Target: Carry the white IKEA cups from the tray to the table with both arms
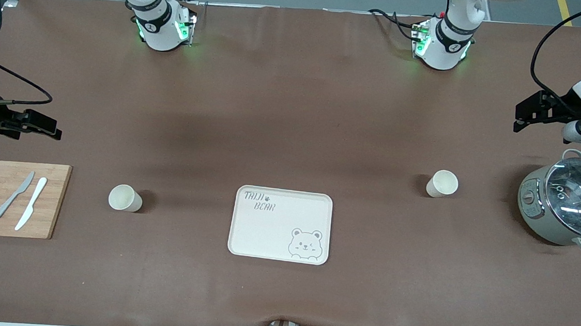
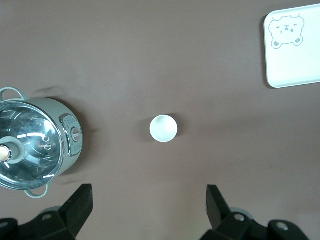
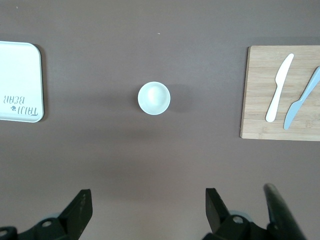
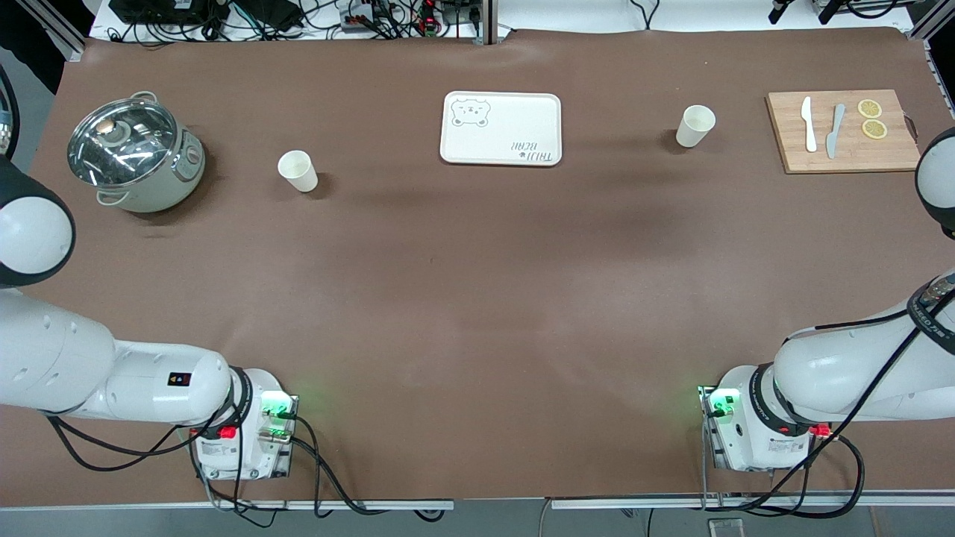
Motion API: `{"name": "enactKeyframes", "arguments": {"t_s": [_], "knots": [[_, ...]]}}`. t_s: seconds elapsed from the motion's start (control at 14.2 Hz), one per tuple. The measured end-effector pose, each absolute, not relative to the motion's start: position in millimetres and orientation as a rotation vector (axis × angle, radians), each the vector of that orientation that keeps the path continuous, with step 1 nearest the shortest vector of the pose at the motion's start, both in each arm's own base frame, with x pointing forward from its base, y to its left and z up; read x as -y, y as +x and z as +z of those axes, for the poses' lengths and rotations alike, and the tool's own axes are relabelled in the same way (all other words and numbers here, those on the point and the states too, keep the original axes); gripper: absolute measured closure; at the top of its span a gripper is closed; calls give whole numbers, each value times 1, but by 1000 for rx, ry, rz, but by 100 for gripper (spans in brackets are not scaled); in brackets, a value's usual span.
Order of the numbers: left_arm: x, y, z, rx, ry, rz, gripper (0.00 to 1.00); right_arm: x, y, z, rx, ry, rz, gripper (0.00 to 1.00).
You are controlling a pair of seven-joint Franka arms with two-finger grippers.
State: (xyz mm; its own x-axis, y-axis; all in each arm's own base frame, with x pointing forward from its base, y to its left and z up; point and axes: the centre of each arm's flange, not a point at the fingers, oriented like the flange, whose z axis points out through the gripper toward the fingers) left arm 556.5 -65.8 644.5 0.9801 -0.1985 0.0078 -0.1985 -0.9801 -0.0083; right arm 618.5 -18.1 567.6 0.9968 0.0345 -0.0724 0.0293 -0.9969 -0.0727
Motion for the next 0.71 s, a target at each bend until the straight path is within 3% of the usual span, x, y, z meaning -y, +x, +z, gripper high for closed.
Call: {"name": "enactKeyframes", "arguments": {"t_s": [0.71], "knots": [[66, 556, 644, -313, -3118, -5, 0, 18, 618, 568, 49, -3067, 113, 0]]}}
